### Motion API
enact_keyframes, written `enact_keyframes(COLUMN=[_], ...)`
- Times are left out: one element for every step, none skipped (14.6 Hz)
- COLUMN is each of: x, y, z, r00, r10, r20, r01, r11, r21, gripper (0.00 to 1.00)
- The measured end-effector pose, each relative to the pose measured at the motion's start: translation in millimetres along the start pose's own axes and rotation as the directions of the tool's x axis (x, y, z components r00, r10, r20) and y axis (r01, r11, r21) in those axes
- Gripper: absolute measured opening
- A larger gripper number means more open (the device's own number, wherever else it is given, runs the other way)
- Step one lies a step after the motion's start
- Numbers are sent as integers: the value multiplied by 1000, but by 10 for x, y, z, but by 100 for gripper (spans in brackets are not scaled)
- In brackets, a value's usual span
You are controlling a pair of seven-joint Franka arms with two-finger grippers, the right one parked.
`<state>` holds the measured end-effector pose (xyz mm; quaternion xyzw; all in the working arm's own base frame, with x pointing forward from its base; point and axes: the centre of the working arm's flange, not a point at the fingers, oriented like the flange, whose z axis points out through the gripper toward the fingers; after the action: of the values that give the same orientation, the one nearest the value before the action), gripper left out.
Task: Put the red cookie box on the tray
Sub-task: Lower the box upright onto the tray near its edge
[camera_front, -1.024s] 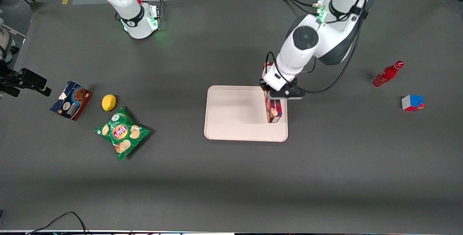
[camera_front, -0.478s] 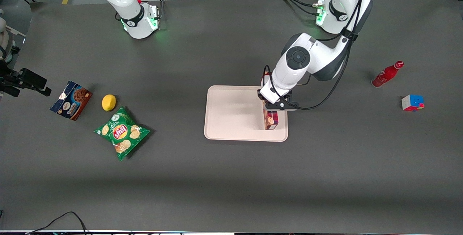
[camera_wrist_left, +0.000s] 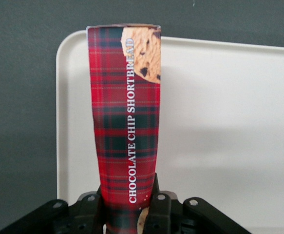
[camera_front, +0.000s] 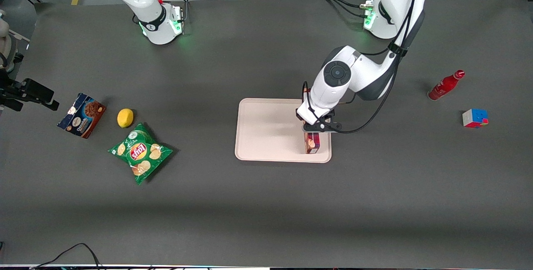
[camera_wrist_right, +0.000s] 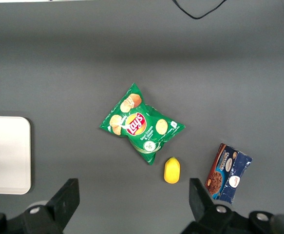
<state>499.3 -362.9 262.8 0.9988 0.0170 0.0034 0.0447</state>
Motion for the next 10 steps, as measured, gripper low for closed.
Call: enact_keyframes(x=[26,50,72,90,107,120,132,139,146,161], y=[9,20,29,37,44,49,54,54,56,61], z=[24,44,64,86,111,139,169,204,231,247], r00=[1000,1000,1000,1000,1000,1000,1000,1000,1000,1000], r10=[-6,-9,-11,-13,-15,-16,-16,-11,-3,1], r20=[-6,-10,-11,-11,-10,-9,-7,-8,-11,-13], r01=[6,9,12,13,15,16,16,11,3,-1], r11=[1000,1000,1000,1000,1000,1000,1000,1000,1000,1000], r21=[7,9,9,8,5,3,2,5,9,11], gripper=[33,33,33,33,33,33,33,33,33,33])
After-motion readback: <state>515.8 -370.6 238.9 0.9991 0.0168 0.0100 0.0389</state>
